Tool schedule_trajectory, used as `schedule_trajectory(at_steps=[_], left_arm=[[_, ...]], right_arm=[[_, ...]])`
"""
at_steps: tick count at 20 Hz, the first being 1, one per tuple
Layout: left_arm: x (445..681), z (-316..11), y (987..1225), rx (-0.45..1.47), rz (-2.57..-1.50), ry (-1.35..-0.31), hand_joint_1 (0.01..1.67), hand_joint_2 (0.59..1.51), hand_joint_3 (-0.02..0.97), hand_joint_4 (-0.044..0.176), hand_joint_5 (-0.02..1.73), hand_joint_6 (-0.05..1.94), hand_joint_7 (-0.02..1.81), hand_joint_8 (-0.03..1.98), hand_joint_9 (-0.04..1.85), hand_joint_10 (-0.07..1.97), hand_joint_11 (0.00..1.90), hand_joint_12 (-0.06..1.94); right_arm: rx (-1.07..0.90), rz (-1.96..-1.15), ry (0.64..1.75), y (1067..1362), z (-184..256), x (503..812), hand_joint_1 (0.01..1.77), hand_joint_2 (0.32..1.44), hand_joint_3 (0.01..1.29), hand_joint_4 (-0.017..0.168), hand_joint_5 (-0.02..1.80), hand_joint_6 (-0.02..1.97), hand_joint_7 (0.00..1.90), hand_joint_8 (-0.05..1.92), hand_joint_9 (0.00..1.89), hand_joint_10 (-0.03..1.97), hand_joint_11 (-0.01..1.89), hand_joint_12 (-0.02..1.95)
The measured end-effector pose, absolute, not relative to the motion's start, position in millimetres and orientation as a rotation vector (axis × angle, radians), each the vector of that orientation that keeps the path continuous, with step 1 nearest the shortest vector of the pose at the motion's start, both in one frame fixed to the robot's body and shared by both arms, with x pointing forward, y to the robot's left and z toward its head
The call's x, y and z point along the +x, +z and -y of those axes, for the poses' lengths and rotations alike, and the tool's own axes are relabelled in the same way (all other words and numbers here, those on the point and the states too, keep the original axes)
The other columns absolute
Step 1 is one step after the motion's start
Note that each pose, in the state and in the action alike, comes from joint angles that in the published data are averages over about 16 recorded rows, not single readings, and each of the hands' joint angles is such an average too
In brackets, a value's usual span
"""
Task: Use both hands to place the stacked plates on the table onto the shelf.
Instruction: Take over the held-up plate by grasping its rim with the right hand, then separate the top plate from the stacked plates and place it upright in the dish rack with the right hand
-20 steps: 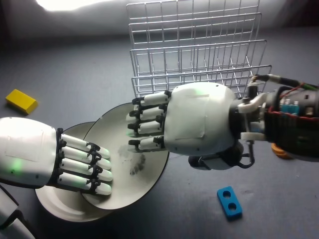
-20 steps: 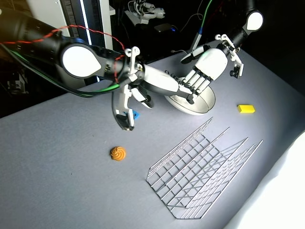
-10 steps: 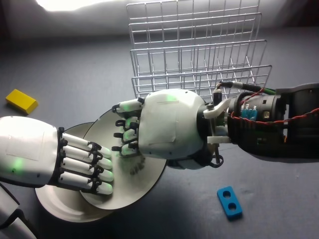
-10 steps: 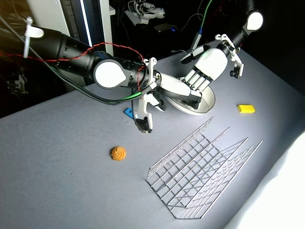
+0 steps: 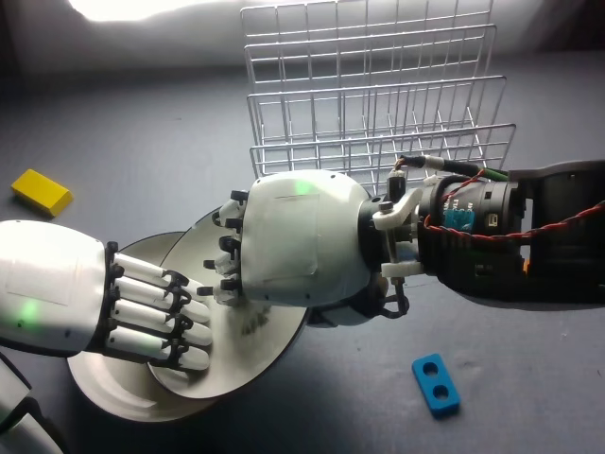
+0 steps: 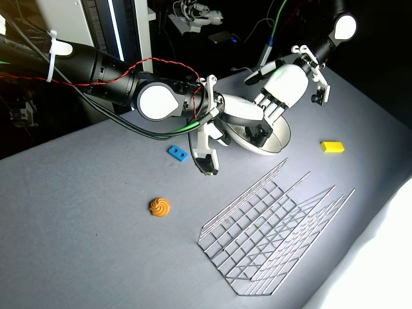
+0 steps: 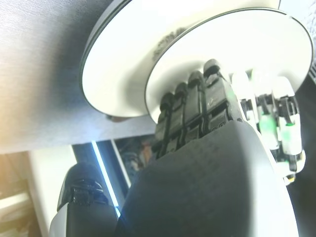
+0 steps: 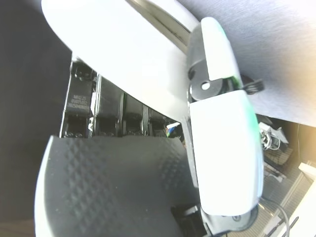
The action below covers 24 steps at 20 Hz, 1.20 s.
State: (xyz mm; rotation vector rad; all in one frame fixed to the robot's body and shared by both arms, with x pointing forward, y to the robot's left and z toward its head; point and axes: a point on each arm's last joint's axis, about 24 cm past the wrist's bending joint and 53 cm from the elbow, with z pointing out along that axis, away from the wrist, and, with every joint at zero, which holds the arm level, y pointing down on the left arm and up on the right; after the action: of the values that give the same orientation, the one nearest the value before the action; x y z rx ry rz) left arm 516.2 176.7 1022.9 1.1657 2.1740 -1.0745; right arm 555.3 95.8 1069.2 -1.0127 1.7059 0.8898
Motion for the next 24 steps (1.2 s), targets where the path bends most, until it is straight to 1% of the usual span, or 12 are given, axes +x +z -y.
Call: schedule_trajectory(at_steps=[5, 8, 11, 15, 18, 24], left_arm=[[520.5, -175.5, 1031.3, 1.159, -2.155, -1.077, 0.02, 1.098, 0.020, -0.004, 0.04, 0.02, 0.03, 0.01, 0.02, 0.01, 0.02, 0.01], [525.7, -175.4, 1039.9, 1.148, -2.138, -1.079, 0.02, 1.103, 0.021, -0.003, 0.03, 0.02, 0.03, 0.01, 0.02, 0.01, 0.02, 0.01], [533.3, -176.9, 1050.3, 1.131, -2.119, -1.077, 0.02, 1.108, 0.021, 0.000, 0.03, 0.02, 0.03, 0.01, 0.02, 0.01, 0.02, 0.01], [545.4, -181.7, 1065.4, 1.100, -2.096, -1.072, 0.02, 1.108, 0.021, 0.002, 0.03, 0.01, 0.03, 0.02, 0.02, 0.01, 0.03, 0.01], [555.0, -188.2, 1076.2, 1.073, -2.082, -1.066, 0.02, 1.110, 0.021, 0.003, 0.03, 0.01, 0.03, 0.02, 0.02, 0.01, 0.02, 0.01], [572.7, -207.9, 1090.4, 1.025, -2.073, -1.034, 0.02, 1.111, 0.020, 0.005, 0.03, 0.01, 0.02, 0.01, 0.02, 0.01, 0.02, 0.01]], right_arm=[[-0.997, -1.703, 0.905, 1072.8, -97.7, 555.6, 1.11, 1.01, 0.02, -0.005, 0.74, 0.36, 0.79, 0.66, 0.95, 0.56, 0.67, 1.29], [-0.984, -1.711, 0.911, 1074.2, -97.2, 556.2, 1.12, 0.98, 0.02, -0.004, 0.77, 0.41, 0.83, 0.82, 0.99, 0.74, 0.73, 1.33], [-0.969, -1.721, 0.916, 1076.9, -95.6, 556.3, 1.12, 0.97, 0.01, -0.003, 0.78, 0.46, 0.87, 0.94, 1.00, 0.87, 0.75, 1.38], [-0.946, -1.739, 0.920, 1083.5, -91.4, 556.2, 1.13, 0.96, 0.01, -0.002, 0.79, 0.55, 0.93, 1.04, 1.04, 0.90, 0.77, 1.43], [-0.929, -1.748, 0.918, 1091.7, -86.8, 556.2, 1.14, 0.97, 0.01, -0.002, 0.77, 0.70, 0.96, 1.11, 1.05, 0.94, 0.78, 1.44], [-0.884, -1.750, 0.921, 1119.7, -76.5, 555.6, 1.16, 0.99, 0.01, 0.000, 0.78, 0.91, 0.98, 1.20, 1.02, 1.00, 0.83, 1.43]])
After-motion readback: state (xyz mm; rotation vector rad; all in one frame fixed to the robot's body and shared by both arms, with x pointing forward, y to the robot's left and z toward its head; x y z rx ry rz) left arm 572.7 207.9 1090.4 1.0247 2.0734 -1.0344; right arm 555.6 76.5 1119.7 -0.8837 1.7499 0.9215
